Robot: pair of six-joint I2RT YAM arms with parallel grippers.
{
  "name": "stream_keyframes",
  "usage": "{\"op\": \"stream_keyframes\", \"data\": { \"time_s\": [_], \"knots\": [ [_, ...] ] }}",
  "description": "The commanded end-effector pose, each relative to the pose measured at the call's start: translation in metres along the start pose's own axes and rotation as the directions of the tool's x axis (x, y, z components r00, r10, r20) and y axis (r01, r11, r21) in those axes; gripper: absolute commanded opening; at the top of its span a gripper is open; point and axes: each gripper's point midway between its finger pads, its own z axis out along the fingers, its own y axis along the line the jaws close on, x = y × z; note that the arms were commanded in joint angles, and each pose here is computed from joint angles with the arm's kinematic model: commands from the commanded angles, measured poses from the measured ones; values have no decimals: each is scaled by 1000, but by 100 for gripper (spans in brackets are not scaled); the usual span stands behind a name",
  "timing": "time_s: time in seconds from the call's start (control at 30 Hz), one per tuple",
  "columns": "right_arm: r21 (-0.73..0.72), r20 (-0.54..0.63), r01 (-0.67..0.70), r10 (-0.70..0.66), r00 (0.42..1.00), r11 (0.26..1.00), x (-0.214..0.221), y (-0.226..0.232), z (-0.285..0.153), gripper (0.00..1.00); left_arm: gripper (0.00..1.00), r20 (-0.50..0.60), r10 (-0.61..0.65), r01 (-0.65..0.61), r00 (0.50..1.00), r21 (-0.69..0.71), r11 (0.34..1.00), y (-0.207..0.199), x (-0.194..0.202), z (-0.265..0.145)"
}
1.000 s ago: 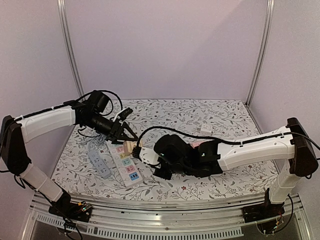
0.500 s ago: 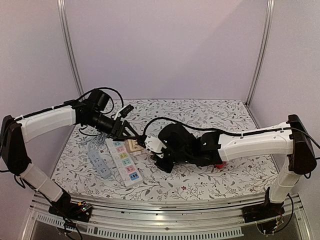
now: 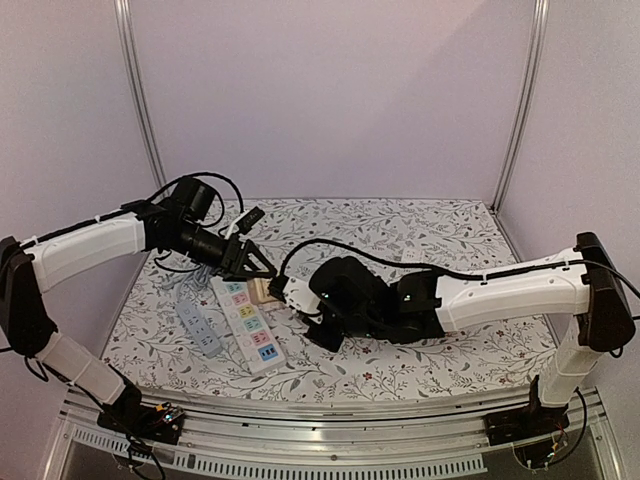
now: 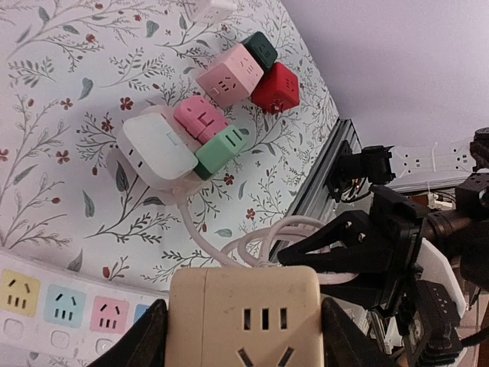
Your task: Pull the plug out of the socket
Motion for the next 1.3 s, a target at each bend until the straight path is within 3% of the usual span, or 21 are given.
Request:
{"op": "stream_keyframes", "data": {
  "time_s": [0.0,0.5,0.7,0.87,1.07,1.27],
  "knots": [
    [-34,87,51,-48,995,998,-25,30,-14,0,0,159,36,-14,987,-139,990,24,-31,-26],
    [-64,132,69,-60,989,996,-38,54,-33,0,0,222,48,9,974,-250,968,40,-37,-41],
    [56,98,79,-84,992,995,-31,28,-26,0,0,188,44,-12,981,-171,985,30,-35,-33],
    [61,96,6,-12,995,998,-29,-3,-21,0,0,143,98,-83,985,-110,990,9,-27,-23],
    [171,86,-44,30,996,984,-32,-50,-9,0,0,97,136,-132,986,-48,990,-9,-18,-14],
    [172,74,-29,16,997,985,-34,-50,1,0,0,89,141,-136,986,-60,989,-9,-17,-13]
  ]
}}
